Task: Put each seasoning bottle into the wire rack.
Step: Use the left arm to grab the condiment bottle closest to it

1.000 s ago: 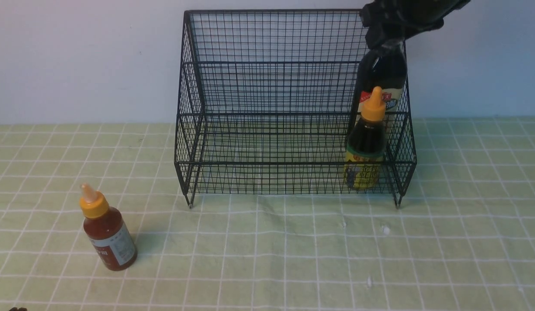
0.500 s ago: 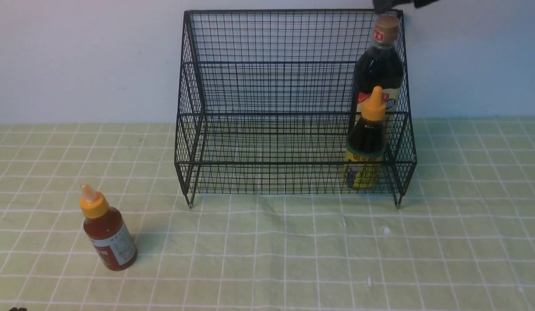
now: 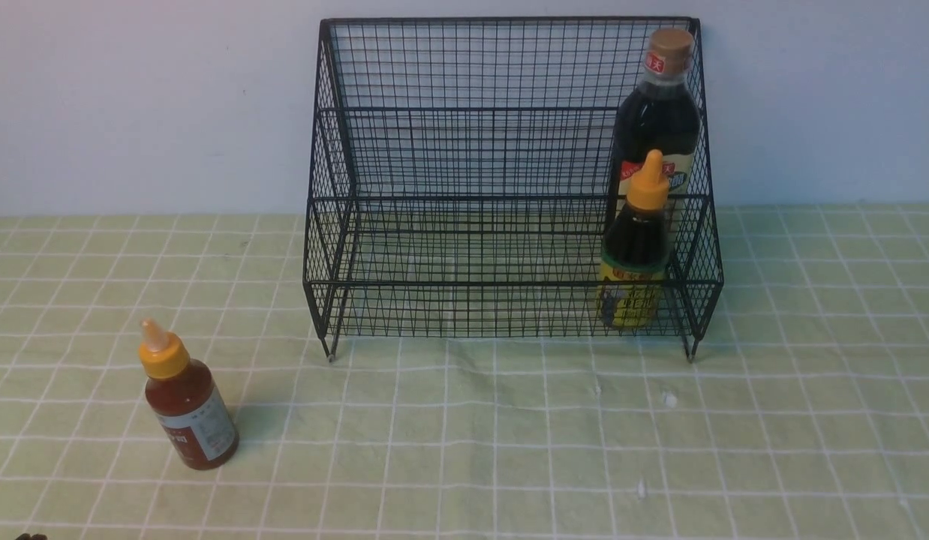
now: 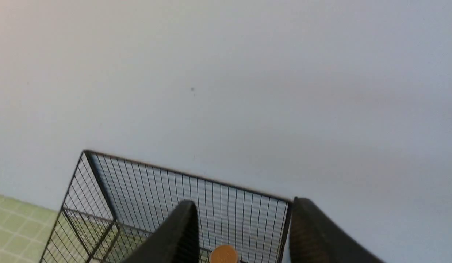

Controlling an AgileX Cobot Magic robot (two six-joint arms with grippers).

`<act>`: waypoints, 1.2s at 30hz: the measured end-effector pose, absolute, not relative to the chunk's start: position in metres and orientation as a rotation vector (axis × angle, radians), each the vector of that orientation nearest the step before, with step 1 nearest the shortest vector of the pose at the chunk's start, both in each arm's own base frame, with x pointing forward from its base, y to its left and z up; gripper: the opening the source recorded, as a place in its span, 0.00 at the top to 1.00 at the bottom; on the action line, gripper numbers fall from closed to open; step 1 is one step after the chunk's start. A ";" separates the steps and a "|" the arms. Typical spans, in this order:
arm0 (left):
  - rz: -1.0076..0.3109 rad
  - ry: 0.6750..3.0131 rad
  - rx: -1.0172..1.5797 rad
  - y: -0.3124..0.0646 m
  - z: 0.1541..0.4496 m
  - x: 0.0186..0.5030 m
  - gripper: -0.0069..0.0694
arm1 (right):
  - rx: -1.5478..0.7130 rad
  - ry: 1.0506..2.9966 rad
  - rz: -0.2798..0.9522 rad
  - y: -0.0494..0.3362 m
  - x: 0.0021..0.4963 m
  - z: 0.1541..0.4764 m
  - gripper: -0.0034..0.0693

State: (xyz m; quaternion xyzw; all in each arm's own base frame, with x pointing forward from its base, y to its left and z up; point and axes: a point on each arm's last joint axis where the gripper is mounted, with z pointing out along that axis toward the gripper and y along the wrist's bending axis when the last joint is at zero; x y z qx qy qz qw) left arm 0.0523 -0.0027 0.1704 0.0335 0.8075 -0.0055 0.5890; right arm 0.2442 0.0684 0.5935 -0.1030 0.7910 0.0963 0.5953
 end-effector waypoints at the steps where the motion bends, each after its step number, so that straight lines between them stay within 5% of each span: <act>1: -0.013 1.880 0.078 -0.003 0.170 0.052 0.92 | -0.231 1.798 0.223 0.063 0.226 0.603 0.65; 7: -0.013 1.880 0.078 -0.003 0.170 0.052 0.92 | -0.199 1.668 0.251 0.046 0.162 0.630 0.93; 15: -0.013 1.880 0.078 -0.003 0.170 0.052 0.92 | -0.203 1.694 0.256 0.031 0.104 0.613 0.97; 26: 0.003 1.875 0.086 -0.002 0.171 0.052 0.92 | -0.200 1.747 0.234 0.021 0.076 0.497 0.97; 36: -0.377 1.624 -0.265 -0.006 0.192 0.056 0.92 | -0.106 1.289 0.333 0.008 0.027 0.357 0.97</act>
